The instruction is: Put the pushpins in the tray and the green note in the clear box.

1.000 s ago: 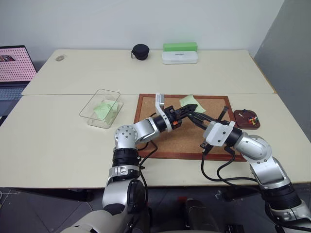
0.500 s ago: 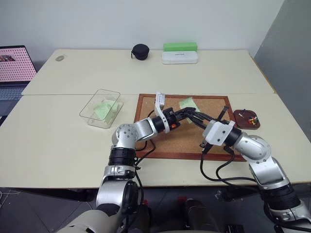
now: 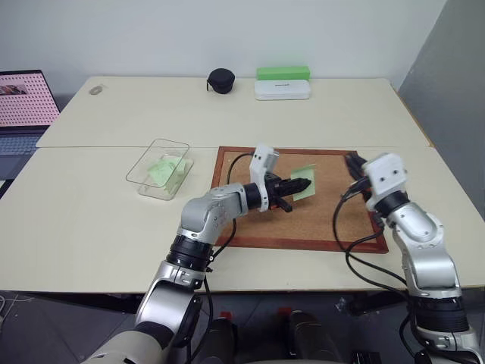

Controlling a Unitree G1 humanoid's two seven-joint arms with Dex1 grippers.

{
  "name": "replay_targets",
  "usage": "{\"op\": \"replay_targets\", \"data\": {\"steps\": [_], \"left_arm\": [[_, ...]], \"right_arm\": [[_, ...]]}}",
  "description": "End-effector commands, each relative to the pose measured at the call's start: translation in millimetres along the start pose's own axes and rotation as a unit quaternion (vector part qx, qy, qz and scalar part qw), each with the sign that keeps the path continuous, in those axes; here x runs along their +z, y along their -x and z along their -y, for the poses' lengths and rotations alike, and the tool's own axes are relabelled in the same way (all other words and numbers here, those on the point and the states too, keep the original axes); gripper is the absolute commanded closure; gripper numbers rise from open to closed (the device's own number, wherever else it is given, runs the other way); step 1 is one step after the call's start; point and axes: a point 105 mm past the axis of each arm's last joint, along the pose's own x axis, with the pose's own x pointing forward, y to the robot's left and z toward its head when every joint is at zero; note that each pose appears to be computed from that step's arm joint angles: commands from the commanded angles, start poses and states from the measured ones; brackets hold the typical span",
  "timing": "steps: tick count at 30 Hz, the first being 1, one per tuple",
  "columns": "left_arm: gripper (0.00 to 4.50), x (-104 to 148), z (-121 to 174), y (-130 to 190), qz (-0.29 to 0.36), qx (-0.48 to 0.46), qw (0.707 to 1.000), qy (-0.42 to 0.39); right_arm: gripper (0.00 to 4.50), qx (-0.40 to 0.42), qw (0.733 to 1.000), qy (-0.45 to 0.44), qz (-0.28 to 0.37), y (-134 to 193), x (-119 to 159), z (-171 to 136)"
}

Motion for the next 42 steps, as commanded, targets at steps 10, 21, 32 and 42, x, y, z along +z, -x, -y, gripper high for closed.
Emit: {"op": "replay_targets", "data": {"steps": [10,21,32,42], "left_arm": [[4.44,-2,25,-26,-0.013,-0.026,0.976,-0.216],[4.5,-12,14,-13,-0.027,-0.003,0.977,-0.209],[4.5,-11,13,-10,-0.026,0.001,0.978,-0.209],[4.5,6,-18,6,0.004,0.097,0.977,-0.189]], "right_arm": [[4.5,-0.139,0.968,-0.129,-0.164,-14,-70,77],[2.56,-0.137,0.961,-0.156,-0.185,-13,-85,80],[0.13,-0.111,0.966,-0.142,-0.187,-9,-85,72],[0.05,0.001,0.991,-0.118,-0.069,3,-28,30]]}}
